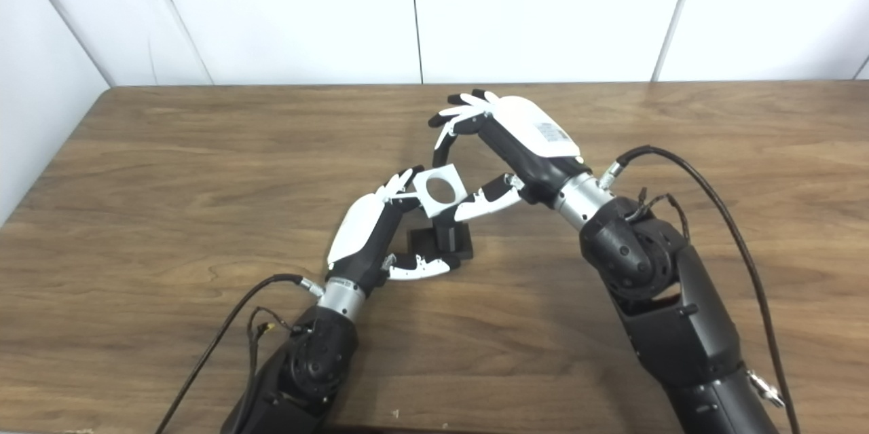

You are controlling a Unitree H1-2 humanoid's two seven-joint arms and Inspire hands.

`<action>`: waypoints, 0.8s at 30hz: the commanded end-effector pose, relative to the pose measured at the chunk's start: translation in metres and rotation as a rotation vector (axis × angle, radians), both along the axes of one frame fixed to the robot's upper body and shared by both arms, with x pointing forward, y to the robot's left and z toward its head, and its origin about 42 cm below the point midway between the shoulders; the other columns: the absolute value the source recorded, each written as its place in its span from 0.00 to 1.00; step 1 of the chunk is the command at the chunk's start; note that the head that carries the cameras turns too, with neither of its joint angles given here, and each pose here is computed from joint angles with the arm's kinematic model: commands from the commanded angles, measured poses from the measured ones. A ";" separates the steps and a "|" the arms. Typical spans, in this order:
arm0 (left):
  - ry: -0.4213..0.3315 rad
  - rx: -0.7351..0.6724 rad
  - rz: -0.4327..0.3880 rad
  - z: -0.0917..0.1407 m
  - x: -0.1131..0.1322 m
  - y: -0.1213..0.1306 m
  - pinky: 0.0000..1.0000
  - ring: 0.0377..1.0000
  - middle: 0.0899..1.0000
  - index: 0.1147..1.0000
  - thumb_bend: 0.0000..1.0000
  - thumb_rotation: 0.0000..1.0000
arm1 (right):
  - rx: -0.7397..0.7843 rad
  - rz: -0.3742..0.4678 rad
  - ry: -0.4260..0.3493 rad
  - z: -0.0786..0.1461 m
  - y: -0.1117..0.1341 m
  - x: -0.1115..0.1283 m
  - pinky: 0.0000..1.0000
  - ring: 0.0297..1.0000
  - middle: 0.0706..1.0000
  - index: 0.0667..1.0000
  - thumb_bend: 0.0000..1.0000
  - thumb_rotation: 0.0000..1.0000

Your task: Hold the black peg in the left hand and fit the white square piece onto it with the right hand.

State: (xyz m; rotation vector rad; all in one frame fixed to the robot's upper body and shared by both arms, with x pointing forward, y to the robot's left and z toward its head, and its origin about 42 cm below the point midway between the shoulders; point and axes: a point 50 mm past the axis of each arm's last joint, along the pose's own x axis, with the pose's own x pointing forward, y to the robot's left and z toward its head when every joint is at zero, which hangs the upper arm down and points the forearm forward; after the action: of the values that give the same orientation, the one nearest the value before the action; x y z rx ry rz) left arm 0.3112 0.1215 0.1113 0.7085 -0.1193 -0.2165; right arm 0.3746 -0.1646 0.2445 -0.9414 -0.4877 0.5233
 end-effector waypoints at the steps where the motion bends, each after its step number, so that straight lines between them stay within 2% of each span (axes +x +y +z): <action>1: 0.058 0.056 0.002 -0.015 -0.004 0.006 1.00 1.00 0.98 0.42 0.51 0.09 | 0.015 0.023 -0.080 0.023 0.003 0.003 1.00 0.93 0.79 0.44 0.51 0.14; 13: 0.062 0.063 0.007 -0.013 -0.003 0.007 1.00 1.00 0.98 0.42 0.52 0.09 | -0.016 0.021 -0.092 0.028 0.000 0.003 1.00 0.94 0.80 0.44 0.51 0.14; 24: 0.056 0.056 0.005 -0.011 -0.003 0.004 1.00 1.00 0.98 0.42 0.52 0.09 | -0.031 0.033 -0.065 0.028 0.003 0.002 1.00 0.95 0.80 0.44 0.51 0.14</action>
State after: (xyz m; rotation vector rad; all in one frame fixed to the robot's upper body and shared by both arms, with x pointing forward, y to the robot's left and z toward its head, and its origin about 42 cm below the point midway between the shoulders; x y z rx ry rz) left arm 0.3118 0.1214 0.1122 0.7089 -0.1203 -0.2168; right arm 0.3733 -0.1684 0.2452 -0.9759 -0.4646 0.5510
